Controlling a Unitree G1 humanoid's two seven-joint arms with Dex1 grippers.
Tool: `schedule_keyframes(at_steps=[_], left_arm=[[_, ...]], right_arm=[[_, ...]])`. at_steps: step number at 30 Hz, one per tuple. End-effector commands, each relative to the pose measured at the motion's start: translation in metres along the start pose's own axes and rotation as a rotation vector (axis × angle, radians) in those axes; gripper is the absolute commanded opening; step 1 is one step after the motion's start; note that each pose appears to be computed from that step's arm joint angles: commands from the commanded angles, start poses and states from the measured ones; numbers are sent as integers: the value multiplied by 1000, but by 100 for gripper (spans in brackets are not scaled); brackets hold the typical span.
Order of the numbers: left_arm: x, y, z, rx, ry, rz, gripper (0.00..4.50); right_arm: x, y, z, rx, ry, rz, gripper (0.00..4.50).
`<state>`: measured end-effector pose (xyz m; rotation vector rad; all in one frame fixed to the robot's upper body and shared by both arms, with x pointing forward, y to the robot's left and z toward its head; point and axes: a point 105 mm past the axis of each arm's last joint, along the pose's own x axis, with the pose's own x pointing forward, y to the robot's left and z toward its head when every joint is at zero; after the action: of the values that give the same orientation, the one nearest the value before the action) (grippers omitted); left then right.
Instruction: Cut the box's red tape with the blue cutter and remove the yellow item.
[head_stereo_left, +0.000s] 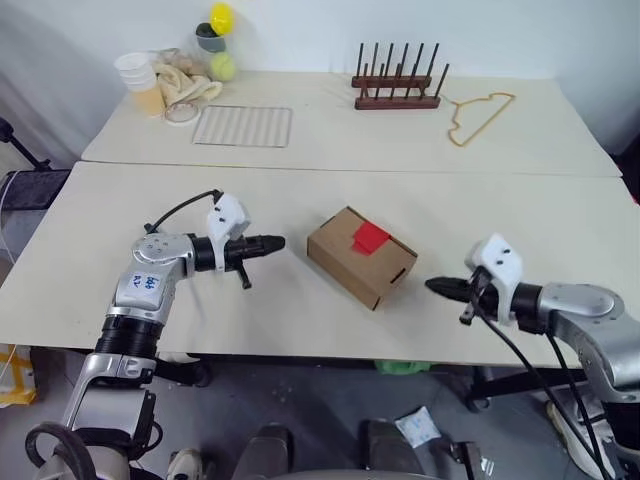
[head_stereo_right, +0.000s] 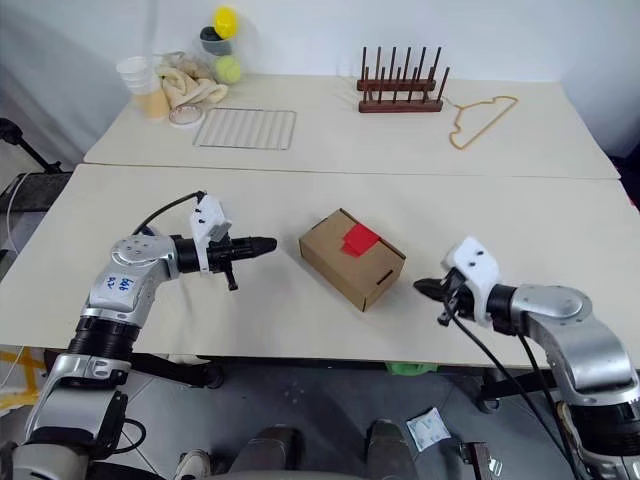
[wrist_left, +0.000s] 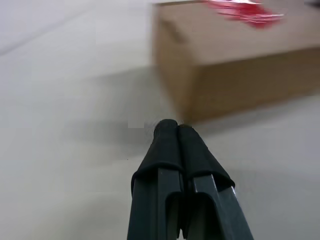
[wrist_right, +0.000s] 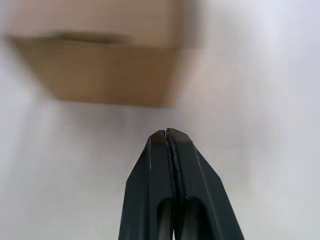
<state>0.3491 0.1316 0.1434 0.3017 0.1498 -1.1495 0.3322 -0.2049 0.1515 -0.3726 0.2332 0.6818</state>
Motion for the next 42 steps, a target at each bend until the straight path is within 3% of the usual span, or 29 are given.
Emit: schedule_keyframes(at_steps=[1,9,18,21,24,26,33,37,39,41,42], left_arm=[[24,-22,11,-1,-50,-94,0],[47,-24,16,-14,-73,-89,0],[30,-24,15,-34,-85,-56,0],[17,-23,25,35,-130,-35,0],[-35,-8,63,142,-305,93,0],[-62,-5,65,138,-307,156,39],[-179,-3,7,55,-167,598,224],[-258,-26,-35,-51,-82,925,331],[-278,-44,-50,-94,-54,1023,388],[-288,-60,-62,-140,-42,1091,448],[-289,-67,-68,-164,-41,1112,448]], right_arm=[[19,-12,10,-69,-65,-46,4],[49,-13,19,-124,-149,33,4],[59,2,24,-134,-174,170,4],[52,-4,27,-170,-191,141,4],[23,-23,40,-139,-239,127,4],[7,-28,43,-157,-255,137,39],[-39,-5,68,-234,-458,310,244],[-44,28,72,-255,-530,418,368],[-41,43,68,-252,-526,452,433],[-40,52,66,-227,-549,484,450],[-40,56,66,-223,-570,495,450]])
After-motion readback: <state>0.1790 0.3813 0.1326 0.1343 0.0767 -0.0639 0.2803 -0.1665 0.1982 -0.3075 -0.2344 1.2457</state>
